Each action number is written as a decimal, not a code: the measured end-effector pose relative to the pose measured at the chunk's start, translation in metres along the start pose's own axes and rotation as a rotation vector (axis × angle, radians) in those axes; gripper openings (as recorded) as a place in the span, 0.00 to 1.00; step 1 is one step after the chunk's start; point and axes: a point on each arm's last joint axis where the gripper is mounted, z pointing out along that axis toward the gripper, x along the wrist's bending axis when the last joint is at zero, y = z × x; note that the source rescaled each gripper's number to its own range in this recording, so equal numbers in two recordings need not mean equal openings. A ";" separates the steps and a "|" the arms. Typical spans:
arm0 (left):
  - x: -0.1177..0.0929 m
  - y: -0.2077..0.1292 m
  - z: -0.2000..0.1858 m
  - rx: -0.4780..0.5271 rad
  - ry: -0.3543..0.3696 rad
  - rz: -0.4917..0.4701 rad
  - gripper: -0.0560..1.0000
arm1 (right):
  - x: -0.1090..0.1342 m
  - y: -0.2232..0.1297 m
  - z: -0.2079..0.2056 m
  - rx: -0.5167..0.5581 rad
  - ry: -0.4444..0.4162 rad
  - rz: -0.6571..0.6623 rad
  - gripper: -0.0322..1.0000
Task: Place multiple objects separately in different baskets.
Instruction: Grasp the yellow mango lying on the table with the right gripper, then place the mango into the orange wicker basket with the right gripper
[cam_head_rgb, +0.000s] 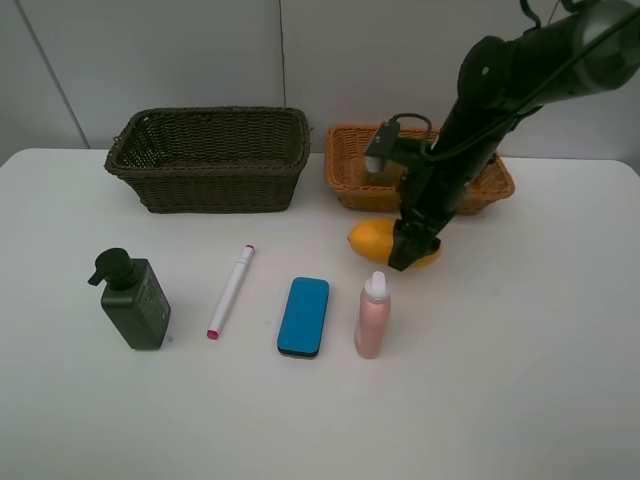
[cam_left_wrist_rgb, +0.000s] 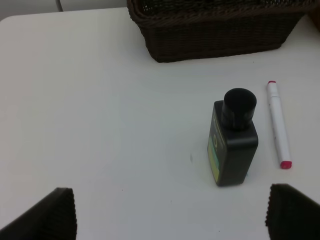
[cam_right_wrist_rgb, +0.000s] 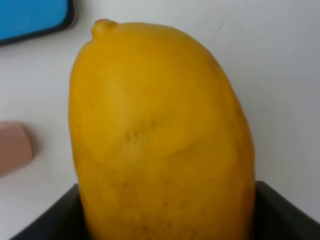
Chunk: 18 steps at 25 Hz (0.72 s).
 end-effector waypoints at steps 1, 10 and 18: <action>0.000 0.000 0.000 0.000 0.000 0.000 1.00 | -0.001 0.002 -0.006 -0.010 -0.010 -0.003 0.28; 0.000 0.000 0.000 0.000 0.000 0.000 1.00 | -0.017 0.025 -0.044 -0.100 -0.097 -0.021 0.28; 0.000 0.000 0.000 0.000 0.000 0.000 1.00 | -0.047 0.032 -0.065 -0.239 -0.299 0.064 0.28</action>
